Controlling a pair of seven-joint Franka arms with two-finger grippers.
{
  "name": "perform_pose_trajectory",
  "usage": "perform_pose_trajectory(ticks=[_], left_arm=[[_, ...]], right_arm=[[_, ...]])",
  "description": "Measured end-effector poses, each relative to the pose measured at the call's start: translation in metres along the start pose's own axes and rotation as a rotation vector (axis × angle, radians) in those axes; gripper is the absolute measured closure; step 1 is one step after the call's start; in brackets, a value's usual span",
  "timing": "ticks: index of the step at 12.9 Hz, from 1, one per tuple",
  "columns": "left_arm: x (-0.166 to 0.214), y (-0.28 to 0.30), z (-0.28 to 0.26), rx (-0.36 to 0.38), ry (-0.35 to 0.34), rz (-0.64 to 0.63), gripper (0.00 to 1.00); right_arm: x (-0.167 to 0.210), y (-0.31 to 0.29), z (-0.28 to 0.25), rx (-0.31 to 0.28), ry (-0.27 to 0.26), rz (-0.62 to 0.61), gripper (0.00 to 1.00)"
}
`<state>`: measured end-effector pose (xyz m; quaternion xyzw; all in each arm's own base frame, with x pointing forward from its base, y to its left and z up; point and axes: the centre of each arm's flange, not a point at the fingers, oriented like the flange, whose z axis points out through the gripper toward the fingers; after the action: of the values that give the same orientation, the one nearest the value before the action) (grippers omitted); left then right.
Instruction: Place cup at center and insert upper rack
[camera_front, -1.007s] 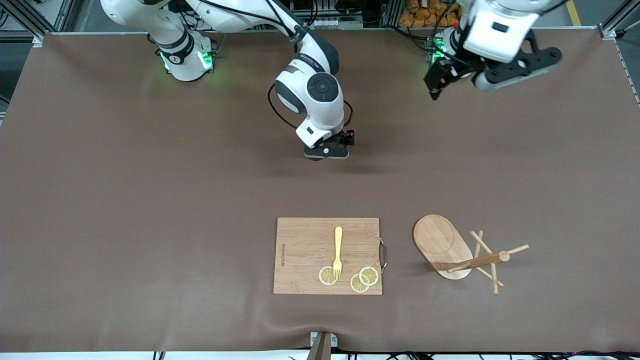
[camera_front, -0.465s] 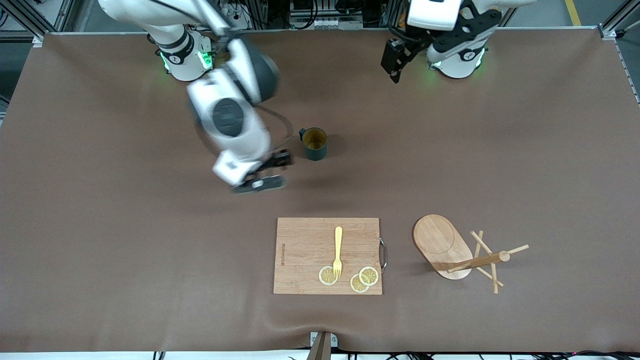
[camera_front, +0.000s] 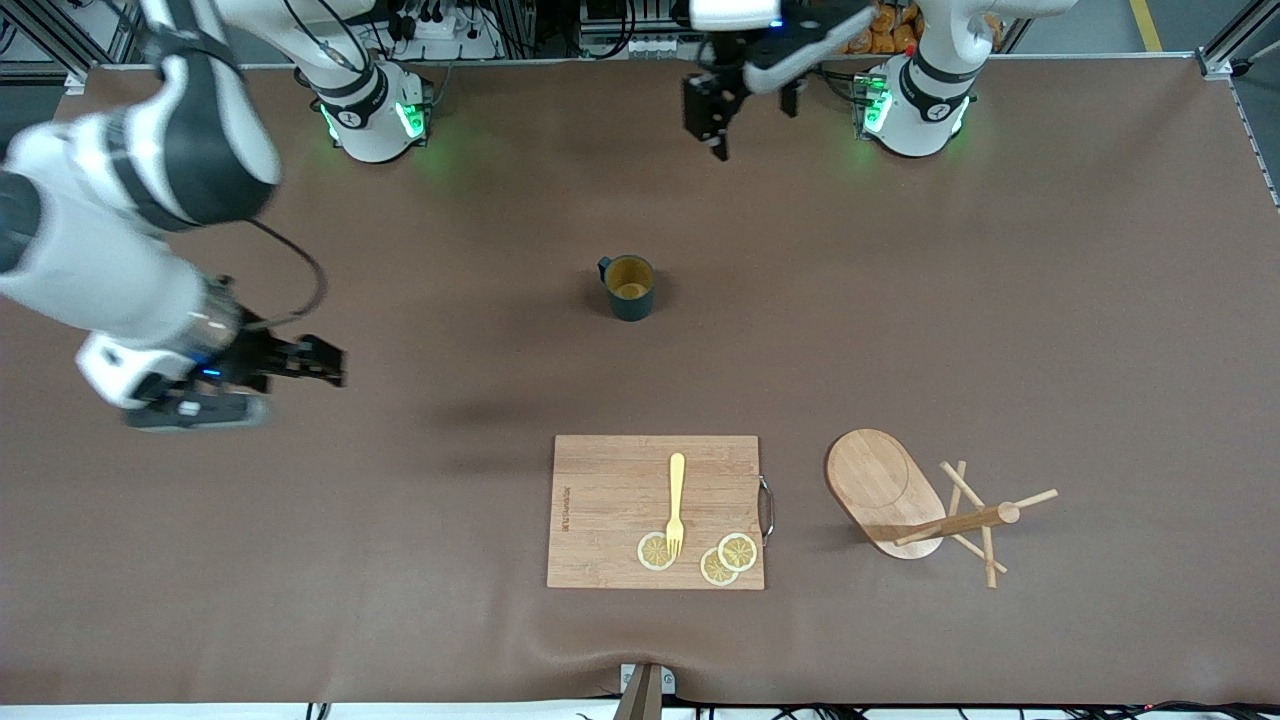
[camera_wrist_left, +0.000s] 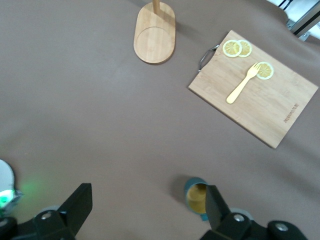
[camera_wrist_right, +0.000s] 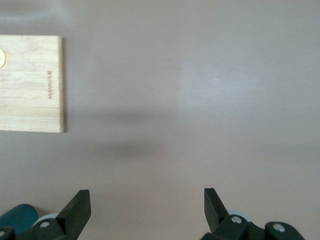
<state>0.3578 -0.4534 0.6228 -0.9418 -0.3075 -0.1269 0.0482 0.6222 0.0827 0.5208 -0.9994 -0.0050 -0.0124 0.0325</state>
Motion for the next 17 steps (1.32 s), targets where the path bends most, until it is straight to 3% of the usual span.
perform_pose_trajectory(ticks=[4,8,13,17], left_arm=[[-0.067,0.037,0.032,-0.019,0.08,-0.051,0.0],[-0.139,0.065,0.08,-0.029,0.178,-0.133,0.0],[-0.185,0.09,0.125,-0.03,0.243,-0.155,0.0],[-0.228,0.108,0.177,-0.046,0.369,-0.214,0.0]], right_arm=[[-0.014,0.077,-0.047,-0.023,0.037,0.012,0.0],[-0.027,0.149,-0.059,-0.038,0.02,-0.029,0.0],[-0.034,0.177,-0.059,-0.035,-0.004,-0.029,0.0],[-0.036,0.182,-0.059,-0.035,-0.007,-0.051,0.0]])
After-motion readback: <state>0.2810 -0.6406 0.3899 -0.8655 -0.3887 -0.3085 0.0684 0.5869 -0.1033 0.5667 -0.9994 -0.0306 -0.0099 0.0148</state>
